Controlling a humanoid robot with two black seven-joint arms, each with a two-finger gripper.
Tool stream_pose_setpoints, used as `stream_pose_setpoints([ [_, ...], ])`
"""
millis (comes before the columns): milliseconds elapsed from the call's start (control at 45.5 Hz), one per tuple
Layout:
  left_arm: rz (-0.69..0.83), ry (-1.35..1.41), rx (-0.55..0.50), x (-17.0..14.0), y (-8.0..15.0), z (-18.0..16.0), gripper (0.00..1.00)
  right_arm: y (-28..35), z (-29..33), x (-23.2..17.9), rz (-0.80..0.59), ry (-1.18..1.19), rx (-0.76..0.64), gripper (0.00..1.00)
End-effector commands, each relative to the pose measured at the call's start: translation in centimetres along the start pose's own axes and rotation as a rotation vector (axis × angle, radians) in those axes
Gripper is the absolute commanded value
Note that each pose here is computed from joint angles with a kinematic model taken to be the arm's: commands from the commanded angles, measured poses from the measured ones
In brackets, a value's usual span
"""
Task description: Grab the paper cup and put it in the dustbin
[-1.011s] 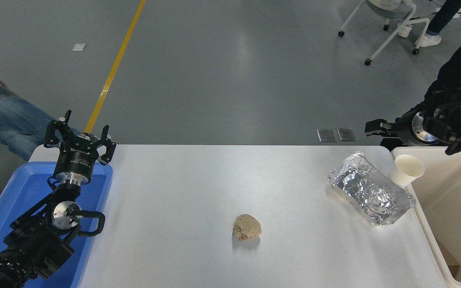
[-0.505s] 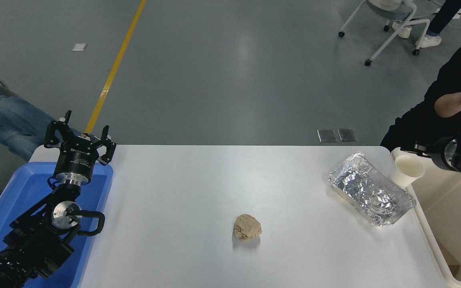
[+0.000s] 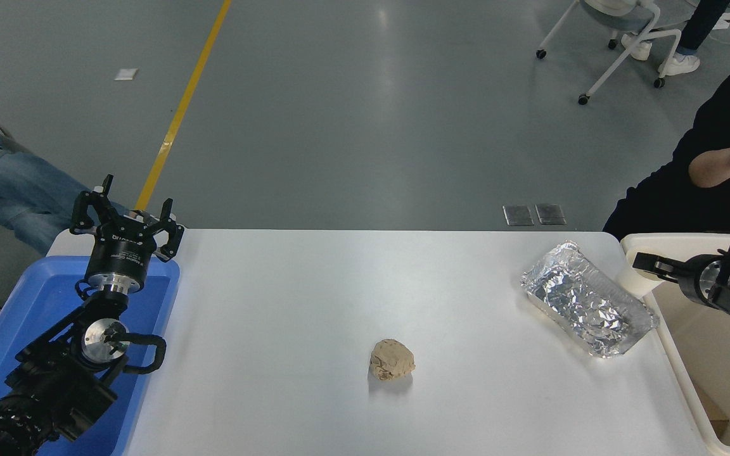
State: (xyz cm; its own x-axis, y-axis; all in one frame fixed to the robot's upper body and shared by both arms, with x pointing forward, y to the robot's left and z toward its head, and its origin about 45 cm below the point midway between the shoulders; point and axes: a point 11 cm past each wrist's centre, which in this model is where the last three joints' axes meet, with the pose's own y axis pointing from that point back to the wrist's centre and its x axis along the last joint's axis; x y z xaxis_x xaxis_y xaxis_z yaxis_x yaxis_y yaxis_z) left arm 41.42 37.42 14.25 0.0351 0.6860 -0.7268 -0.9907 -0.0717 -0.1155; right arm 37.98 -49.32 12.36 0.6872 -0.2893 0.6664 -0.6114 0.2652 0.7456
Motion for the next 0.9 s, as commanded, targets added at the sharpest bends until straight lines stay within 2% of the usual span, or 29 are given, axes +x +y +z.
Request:
stream_pose_setpoints([
  [0, 0.0, 0.0, 0.0, 0.0, 0.0, 0.0, 0.99, -0.1, 0.6, -0.4, 0.029, -0.002, -0.007, 0.98],
  [220, 0.0, 0.0, 0.0, 0.0, 0.0, 0.0, 0.99, -0.1, 0.5, -0.3, 0.036, -0.002, -0.007, 0.9],
  [374, 0.0, 0.0, 0.0, 0.0, 0.0, 0.0, 0.99, -0.2, 0.7, -0.6, 0.03, -0.003, -0.01, 0.75],
  [615, 0.0, 0.0, 0.0, 0.0, 0.0, 0.0, 0.99, -0.3, 0.5, -1.3, 0.022, -0.028, -0.002, 0.63],
  [791, 0.0, 0.0, 0.0, 0.0, 0.0, 0.0, 0.99, -0.5, 0.2, -2.0, 0.014, -0.065, 0.012, 0.63],
  [879, 0.0, 0.0, 0.0, 0.0, 0.0, 0.0, 0.99, -0.5, 0.3, -2.1, 0.012, -0.067, 0.012, 0.56],
])
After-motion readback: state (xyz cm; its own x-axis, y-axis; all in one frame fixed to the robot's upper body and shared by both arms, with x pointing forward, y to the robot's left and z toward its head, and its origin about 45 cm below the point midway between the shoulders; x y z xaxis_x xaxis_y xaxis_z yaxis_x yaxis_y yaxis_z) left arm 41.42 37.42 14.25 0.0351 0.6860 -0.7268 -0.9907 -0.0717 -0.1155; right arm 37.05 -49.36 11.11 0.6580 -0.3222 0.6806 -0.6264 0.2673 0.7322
